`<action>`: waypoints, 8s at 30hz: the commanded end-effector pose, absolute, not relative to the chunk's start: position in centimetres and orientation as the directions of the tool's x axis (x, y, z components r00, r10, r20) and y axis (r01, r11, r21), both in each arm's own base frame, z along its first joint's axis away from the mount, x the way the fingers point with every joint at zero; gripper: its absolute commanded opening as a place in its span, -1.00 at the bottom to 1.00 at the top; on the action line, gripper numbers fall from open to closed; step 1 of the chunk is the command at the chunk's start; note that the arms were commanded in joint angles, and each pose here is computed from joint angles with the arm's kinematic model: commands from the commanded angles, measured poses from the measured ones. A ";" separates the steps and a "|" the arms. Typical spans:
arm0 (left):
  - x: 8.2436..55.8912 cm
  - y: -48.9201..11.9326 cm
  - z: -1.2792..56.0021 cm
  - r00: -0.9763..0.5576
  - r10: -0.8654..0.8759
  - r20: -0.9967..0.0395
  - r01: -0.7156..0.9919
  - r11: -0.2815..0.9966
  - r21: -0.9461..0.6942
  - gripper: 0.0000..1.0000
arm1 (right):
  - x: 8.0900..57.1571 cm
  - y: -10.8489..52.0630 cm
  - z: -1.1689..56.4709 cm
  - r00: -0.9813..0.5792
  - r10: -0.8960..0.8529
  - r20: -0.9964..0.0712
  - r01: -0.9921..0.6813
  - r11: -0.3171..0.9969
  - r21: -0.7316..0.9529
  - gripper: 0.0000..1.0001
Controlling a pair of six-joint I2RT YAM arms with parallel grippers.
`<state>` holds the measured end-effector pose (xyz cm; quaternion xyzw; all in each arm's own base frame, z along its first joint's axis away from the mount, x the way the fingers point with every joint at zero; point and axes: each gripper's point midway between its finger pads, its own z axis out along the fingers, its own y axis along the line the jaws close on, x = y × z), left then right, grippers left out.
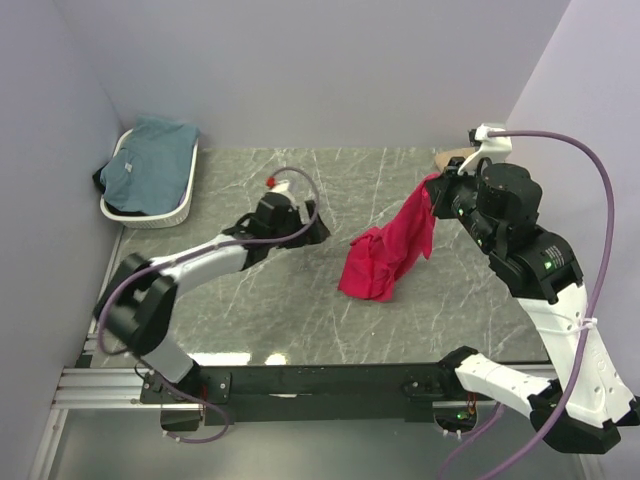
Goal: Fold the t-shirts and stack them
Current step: Flatten the tshirt out
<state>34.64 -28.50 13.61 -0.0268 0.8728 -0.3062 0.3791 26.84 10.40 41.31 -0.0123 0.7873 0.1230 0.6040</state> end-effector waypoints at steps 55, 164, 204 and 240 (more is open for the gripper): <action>39.8 -38.0 16.8 -0.595 -0.167 -0.786 0.282 0.873 -0.399 -0.98 | 25.5 7.9 38.1 -0.263 0.157 -0.952 -0.066 0.981 0.180 -1.00; 56.0 -9.4 10.7 -0.482 -0.289 -0.827 -0.241 0.951 -0.192 0.99 | 56.2 1.6 17.2 -0.449 0.283 -0.848 0.271 0.947 0.172 0.63; 31.2 -4.9 2.3 -0.606 -0.530 -0.593 -0.540 0.822 -0.181 0.99 | 28.5 7.5 5.3 -0.741 0.492 -0.458 0.253 0.835 0.488 0.46; 25.9 -6.4 9.4 -0.596 -0.599 -0.535 -0.523 0.795 -0.308 -0.98 | 22.9 7.6 10.9 -0.731 0.485 -0.480 0.211 0.830 0.516 -1.00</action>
